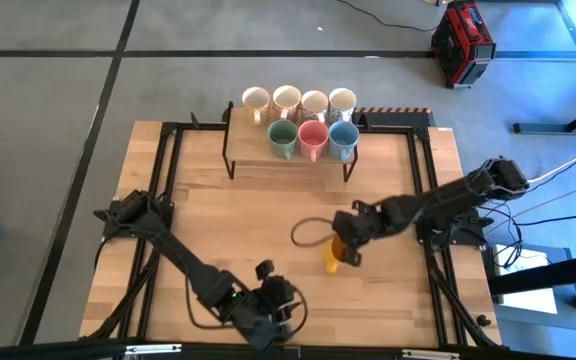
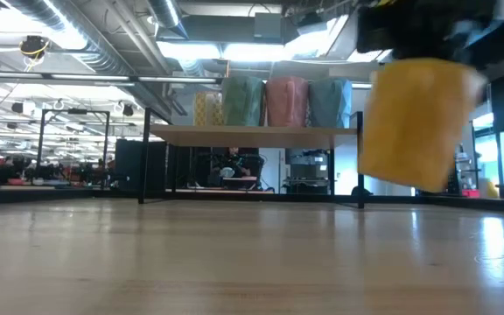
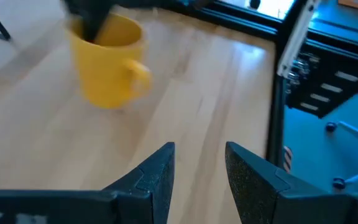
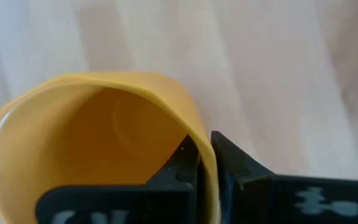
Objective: Place coffee mugs
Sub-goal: Put the yellow mug on the shelf
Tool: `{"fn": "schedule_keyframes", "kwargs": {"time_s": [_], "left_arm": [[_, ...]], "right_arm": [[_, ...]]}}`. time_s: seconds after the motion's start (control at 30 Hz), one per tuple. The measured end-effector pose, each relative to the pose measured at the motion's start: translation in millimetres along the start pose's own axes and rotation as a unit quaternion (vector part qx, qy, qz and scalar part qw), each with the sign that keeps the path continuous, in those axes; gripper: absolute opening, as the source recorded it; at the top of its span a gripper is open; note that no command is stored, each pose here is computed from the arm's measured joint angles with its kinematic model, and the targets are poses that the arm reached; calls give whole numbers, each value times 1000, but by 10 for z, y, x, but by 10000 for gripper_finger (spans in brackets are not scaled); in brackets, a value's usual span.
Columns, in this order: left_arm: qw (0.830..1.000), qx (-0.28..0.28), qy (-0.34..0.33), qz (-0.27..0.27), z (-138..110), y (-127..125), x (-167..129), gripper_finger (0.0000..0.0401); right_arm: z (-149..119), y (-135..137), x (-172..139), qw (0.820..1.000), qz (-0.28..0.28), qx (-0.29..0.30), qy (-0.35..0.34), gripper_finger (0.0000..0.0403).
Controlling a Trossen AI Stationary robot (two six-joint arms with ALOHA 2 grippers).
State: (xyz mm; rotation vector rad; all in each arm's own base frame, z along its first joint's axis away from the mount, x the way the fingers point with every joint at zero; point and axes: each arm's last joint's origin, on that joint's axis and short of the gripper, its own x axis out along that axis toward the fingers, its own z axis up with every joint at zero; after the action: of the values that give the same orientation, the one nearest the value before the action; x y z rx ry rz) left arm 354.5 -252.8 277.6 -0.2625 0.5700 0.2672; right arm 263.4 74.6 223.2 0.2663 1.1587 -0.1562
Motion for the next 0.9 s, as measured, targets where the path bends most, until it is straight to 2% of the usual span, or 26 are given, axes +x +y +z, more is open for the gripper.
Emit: {"fn": "schedule_keyframes", "kwargs": {"time_s": [0.23, 0.37, 0.7, 0.9], "left_arm": [[1000, -9, 6, -15, -99, -93, -79, 136], [999, -24, 5, -39, -71, -124, -74, 136], [999, -33, 0, -32, -13, -76, -14, 136], [999, -32, 4, -34, -14, -75, -13, 137]], "right_arm": [[133, -252, 180, 999, -14, 2, 32, 5], [177, -194, 331, 999, 10, -9, 43, 5], [334, -125, 452, 999, 3, -7, 48, 7], [337, -114, 519, 999, -3, 6, 51, 47]]}}
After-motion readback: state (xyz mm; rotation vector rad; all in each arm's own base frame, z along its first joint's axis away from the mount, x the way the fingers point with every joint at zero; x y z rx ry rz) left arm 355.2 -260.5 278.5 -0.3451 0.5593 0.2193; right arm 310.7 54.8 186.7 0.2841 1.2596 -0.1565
